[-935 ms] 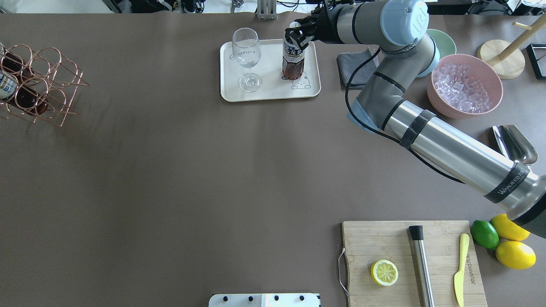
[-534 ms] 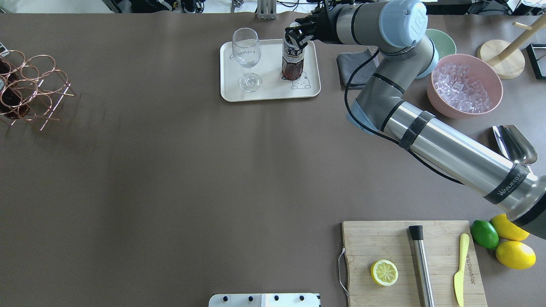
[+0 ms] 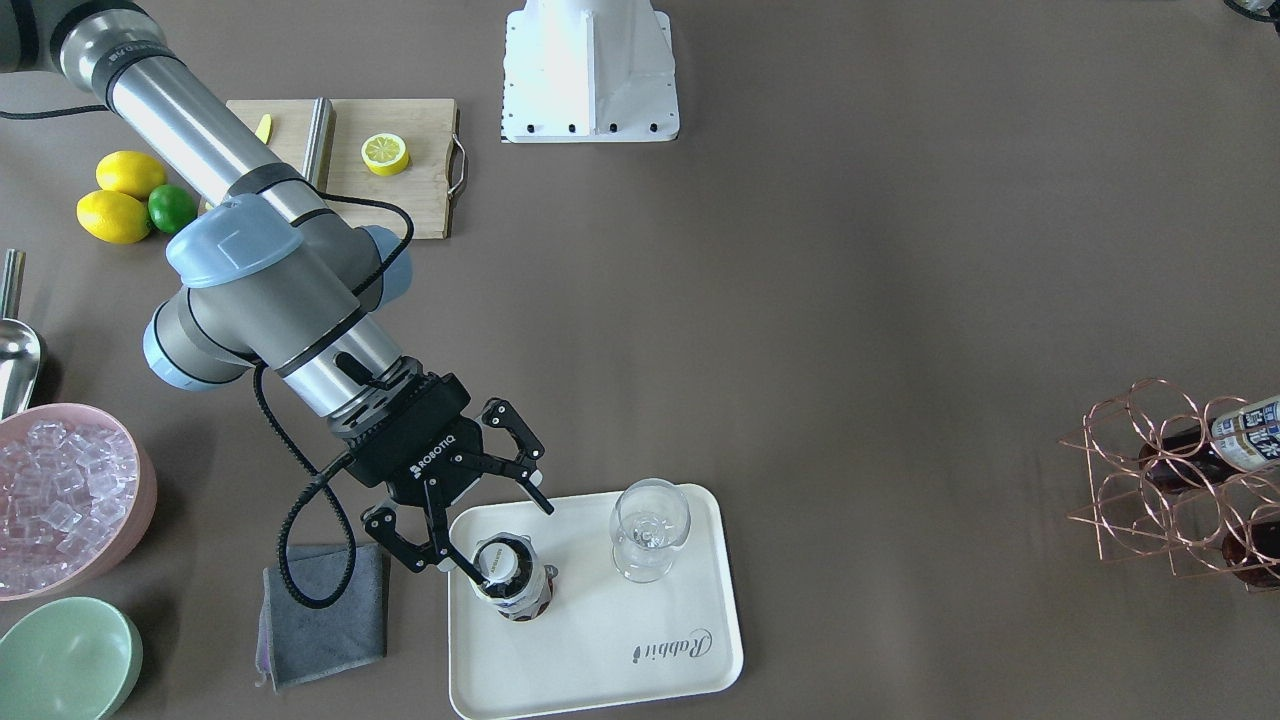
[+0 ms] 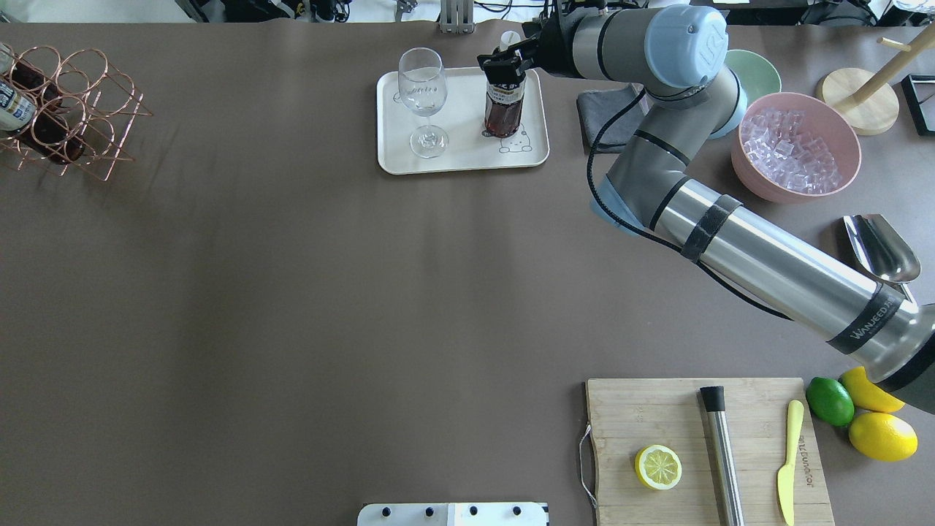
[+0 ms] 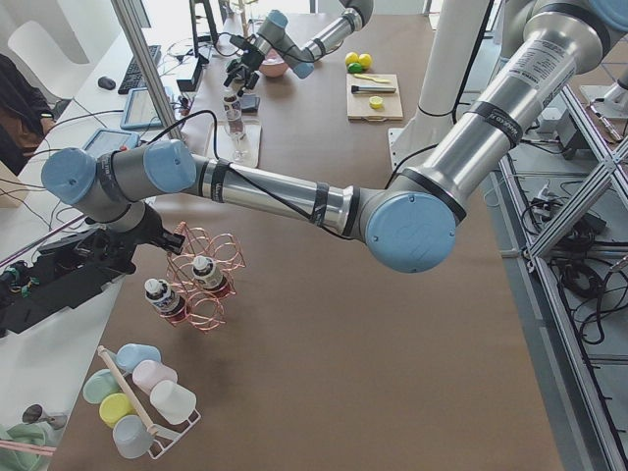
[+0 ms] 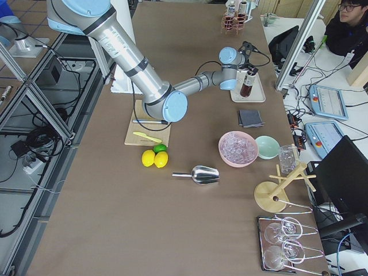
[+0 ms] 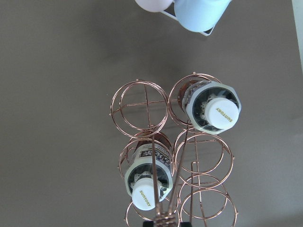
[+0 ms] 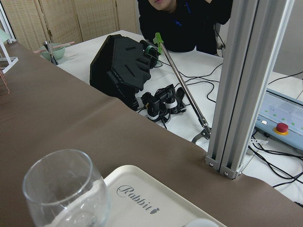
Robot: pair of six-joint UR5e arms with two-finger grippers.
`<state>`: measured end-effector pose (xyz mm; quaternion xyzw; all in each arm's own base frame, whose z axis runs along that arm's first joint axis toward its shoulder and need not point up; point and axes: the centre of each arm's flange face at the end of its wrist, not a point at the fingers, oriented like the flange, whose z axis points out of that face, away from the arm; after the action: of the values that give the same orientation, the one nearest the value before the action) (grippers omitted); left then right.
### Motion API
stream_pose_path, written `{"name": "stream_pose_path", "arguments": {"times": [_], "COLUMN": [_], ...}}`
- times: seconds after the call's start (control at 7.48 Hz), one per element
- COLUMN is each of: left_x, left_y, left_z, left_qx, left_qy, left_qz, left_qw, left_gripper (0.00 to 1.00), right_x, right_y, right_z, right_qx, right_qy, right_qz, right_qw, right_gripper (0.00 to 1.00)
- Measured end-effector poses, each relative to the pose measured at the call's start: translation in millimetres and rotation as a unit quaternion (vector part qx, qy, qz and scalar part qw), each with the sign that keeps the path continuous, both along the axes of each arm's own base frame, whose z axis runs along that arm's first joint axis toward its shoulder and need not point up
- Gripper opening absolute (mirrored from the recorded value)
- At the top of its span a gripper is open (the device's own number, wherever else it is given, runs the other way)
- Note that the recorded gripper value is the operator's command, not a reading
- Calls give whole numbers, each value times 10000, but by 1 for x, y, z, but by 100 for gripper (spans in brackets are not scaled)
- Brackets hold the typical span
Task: Take tea from basket to plate
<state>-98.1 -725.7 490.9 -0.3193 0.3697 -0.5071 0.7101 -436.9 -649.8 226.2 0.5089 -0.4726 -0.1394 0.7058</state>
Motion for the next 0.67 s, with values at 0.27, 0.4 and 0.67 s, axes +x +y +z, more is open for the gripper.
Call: {"name": "stream_pose_path", "arguments": {"times": [0.27, 0.4, 0.67], "left_x": [4, 6, 7], "left_y": [-15, -20, -25], "left_z": [4, 7, 11], "left_qx": [-10, -21, -22], "left_qy": [-533, -641, -699], "left_qz": [-30, -83, -153], "left_qw": [9986, 9979, 9974], "left_gripper": [0, 0, 0], "right_x": [4, 10, 29], "right_y": [7, 14, 43], "right_z": [4, 12, 36], "right_qx": [6, 30, 77], "right_qy": [-21, -21, -23], "right_qz": [-27, -55, -266], "right_qw": [10000, 10000, 9996], "right_gripper": [100, 100, 100]}}
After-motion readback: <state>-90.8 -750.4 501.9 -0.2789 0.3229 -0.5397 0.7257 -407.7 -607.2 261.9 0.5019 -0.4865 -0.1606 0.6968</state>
